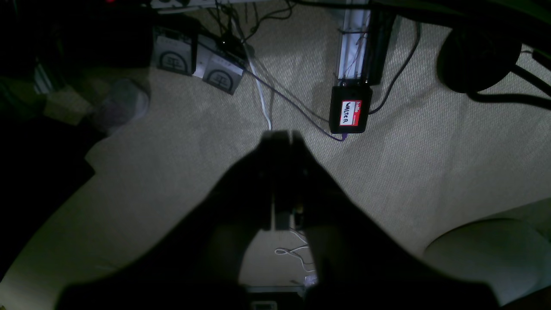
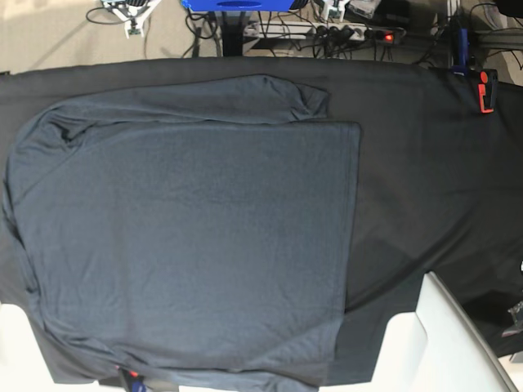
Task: Fold the T-shirt properly
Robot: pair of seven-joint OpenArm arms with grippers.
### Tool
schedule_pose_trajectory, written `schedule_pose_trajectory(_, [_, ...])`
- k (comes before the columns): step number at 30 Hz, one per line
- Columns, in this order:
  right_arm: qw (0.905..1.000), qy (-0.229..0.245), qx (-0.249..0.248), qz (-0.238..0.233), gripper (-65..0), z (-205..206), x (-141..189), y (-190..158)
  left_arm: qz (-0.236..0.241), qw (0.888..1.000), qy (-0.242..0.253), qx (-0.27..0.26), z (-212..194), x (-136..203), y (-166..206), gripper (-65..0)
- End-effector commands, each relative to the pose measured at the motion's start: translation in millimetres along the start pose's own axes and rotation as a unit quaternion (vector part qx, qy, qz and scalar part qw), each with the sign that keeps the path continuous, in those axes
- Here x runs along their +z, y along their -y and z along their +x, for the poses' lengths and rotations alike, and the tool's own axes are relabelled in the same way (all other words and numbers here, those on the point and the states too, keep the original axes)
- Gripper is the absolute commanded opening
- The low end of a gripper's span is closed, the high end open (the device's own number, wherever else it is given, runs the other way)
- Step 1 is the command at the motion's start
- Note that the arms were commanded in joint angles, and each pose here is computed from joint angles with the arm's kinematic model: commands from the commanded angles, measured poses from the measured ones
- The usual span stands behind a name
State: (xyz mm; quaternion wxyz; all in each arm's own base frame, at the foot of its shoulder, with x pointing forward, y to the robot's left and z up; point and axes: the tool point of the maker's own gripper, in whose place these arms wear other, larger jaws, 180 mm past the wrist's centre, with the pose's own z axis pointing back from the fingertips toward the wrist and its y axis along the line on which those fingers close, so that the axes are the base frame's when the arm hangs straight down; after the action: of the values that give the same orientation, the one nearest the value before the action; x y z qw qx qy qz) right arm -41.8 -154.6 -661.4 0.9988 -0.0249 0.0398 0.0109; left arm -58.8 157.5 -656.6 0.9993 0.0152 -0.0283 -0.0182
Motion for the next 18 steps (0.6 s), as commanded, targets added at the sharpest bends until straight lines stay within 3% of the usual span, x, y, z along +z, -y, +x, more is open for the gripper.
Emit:
schedule_pose_trajectory(1, [1.0000,-0.004,0.002,-0.004,-57.3,-5,0,3,0.004,1.000,-0.003,-0.002,-6,1,-4,-65.0])
schedule_pose_trajectory(5, [1.0000,-0.004,0.002,-0.004,-65.0,-5,0,3,0.005,1.000,0.000,-0.003,-4,1,-5,-65.0])
schedule_pose_trajectory(8, [0.9999,-0.012,0.002,-0.004,-64.7,-17,0,3,0.004,1.000,0.014,-0.005,-5,5,-4,-65.0])
schedule_pose_trajectory(13, [0.9999,0.001,0.003,-0.011,-65.0,-27,10,8,0.007,0.997,0.077,-0.015,4,27,-9,-65.0])
schedule_pose_trajectory(18, [0.9992,0.025,0.012,-0.028,-65.0,-27,50,25,0.014,0.989,0.142,-0.034,15,66,-22,-65.0])
